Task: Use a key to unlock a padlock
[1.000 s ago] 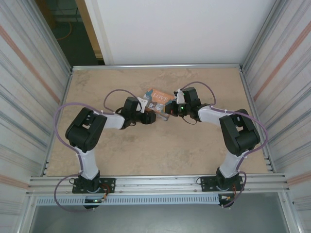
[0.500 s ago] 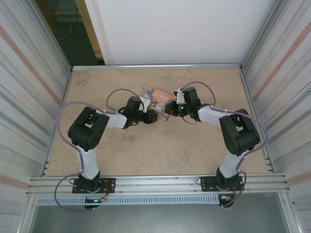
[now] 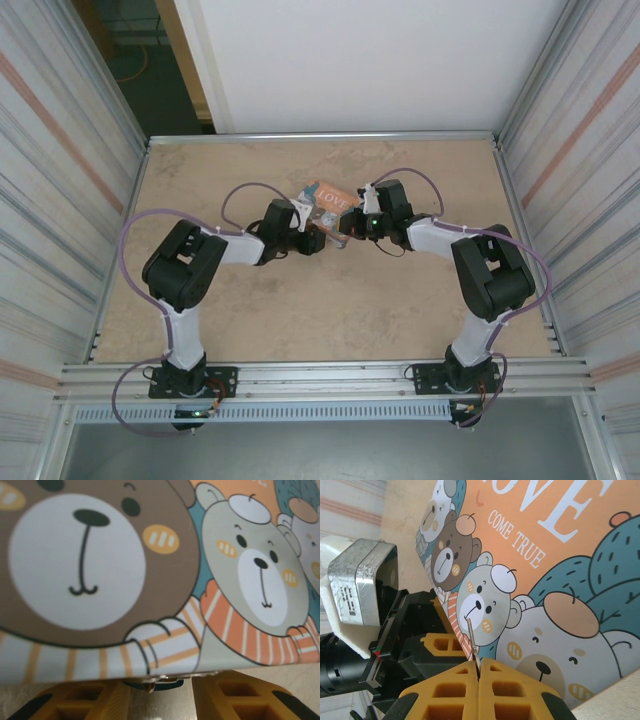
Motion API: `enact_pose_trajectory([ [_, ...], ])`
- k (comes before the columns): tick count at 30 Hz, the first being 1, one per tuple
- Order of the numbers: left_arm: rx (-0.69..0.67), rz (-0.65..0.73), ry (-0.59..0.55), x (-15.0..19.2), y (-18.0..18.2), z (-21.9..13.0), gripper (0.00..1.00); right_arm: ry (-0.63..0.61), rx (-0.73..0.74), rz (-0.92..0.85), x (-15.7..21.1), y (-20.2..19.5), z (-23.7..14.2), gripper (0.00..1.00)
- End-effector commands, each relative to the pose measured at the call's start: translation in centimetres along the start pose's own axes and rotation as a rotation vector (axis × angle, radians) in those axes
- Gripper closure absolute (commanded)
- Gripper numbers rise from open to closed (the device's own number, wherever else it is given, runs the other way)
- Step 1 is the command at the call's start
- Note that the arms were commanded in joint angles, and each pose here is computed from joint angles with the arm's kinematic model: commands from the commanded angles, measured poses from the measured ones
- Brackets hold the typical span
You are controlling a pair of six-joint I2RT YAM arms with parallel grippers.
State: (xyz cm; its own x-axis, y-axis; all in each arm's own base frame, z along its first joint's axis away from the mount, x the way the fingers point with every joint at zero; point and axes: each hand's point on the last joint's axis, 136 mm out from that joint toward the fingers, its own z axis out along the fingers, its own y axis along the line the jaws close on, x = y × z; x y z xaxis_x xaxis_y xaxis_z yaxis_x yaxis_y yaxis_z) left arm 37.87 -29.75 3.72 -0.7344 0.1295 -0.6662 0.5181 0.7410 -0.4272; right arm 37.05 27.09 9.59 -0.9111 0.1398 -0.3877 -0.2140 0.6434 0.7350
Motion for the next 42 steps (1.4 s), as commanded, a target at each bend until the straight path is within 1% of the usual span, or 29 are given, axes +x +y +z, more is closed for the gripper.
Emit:
enact_pose_trajectory([
  [1, -0.001, -0.007, -0.025, -1.2, -0.3, 0.6, 0.66, 0.046, 0.049, 0.010, 1.6, -0.9, 0.6, 1.00],
  [5, 0.001, -0.010, -0.024, -1.4, -0.3, 0.6, 0.75, 0.042, 0.037, 0.004, 1.5, -0.5, 0.5, 1.00],
  [8, 0.006, -0.015, -0.031, -1.5, -0.5, 0.3, 0.80, 0.038, 0.027, -0.006, 1.3, 0.0, 0.3, 1.00],
  [16, 0.055, -0.077, -0.037, -1.7, -2.1, -1.4, 0.83, -0.026, -0.005, -0.074, -0.1, 2.5, -2.0, 1.00],
  [18, 0.065, -0.113, -0.016, -1.5, -2.6, -2.1, 0.83, -0.040, -0.001, -0.101, -0.1, 2.9, -2.8, 1.00],
  [20, 0.080, -0.154, 0.033, -1.2, -3.2, -2.6, 0.83, -0.054, 0.015, -0.131, 0.1, 3.0, -3.6, 1.00],
  [23, 0.110, -0.205, 0.096, -0.8, -4.5, -3.5, 0.87, -0.064, 0.042, -0.178, 1.1, 2.8, -4.9, 1.00],
  [27, 0.138, -0.272, 0.161, -0.1, -5.9, -4.6, 0.88, -0.069, 0.075, -0.258, 3.0, 2.9, -6.3, 1.00],
  [30, 0.169, -0.304, 0.199, 0.0, -7.1, -5.2, 0.89, -0.065, 0.128, -0.336, 4.7, 2.8, -6.9, 1.00],
  [34, 0.202, -0.319, 0.234, -0.1, -8.7, -6.0, 0.89, -0.069, 0.160, -0.406, 6.8, 2.9, -7.6, 1.00],
  [42, 0.248, -0.381, 0.254, -0.8, -10.4, -7.3, 0.89, -0.106, 0.194, -0.505, 10.3, 2.4, -8.3, 1.00],
])
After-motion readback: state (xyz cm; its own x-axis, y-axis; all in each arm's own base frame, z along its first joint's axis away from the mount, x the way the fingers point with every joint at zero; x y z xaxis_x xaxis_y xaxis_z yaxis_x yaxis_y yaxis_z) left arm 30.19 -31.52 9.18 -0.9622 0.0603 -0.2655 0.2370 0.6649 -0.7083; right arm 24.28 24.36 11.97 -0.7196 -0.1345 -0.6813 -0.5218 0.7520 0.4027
